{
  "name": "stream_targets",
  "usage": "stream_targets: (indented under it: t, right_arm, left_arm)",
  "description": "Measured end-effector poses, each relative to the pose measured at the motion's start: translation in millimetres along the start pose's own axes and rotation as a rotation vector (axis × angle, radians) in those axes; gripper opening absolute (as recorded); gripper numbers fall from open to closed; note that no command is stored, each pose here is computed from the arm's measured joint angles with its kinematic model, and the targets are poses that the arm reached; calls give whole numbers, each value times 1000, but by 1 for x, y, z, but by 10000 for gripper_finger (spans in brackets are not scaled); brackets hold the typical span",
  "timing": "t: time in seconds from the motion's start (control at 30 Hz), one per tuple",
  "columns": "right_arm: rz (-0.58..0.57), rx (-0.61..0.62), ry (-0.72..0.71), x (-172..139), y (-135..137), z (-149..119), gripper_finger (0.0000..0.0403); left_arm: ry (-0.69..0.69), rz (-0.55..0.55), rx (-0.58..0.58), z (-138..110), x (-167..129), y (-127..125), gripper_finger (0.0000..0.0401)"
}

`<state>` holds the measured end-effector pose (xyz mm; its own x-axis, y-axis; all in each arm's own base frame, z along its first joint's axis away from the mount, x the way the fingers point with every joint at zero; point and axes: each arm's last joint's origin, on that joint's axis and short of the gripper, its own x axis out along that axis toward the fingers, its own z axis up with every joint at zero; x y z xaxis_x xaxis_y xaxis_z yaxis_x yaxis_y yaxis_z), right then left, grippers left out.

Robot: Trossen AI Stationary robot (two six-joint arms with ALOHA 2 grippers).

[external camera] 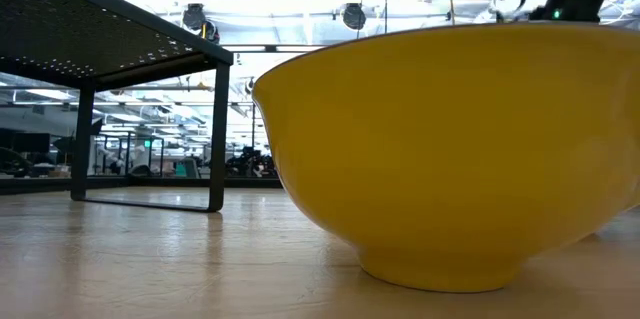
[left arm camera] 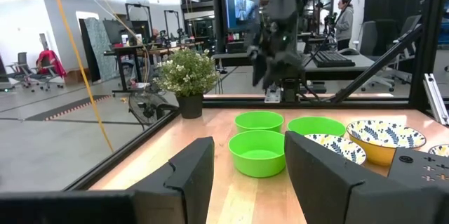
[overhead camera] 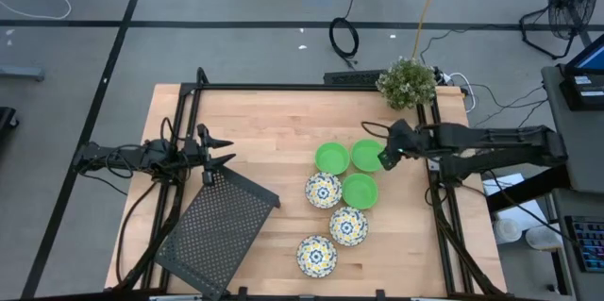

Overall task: Pick & Place Mini bowls
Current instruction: Put the top right green bowl on the shelf

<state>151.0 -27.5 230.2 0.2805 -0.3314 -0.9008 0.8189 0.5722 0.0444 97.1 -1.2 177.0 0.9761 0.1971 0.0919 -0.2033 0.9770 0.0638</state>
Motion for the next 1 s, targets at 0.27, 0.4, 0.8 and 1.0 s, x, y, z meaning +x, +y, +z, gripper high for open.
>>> stream_targets:
  t: [0.27,0.4,0.8,1.0]
  right_arm:
    - [53,170,134,35,-4,-4,216]
    - [73,227,115,49,-7,-9,215]
    - [110,248,27,77,-17,-15,183]
    - [124,170,-14,78,-18,-10,122]
  left_arm:
    - [0,0,0,0,0,0,177]
    - [0,1,0,0,0,0,177]
    - [0,0,0,0,0,0,177]
    - [0,0,0,0,0,0,177]
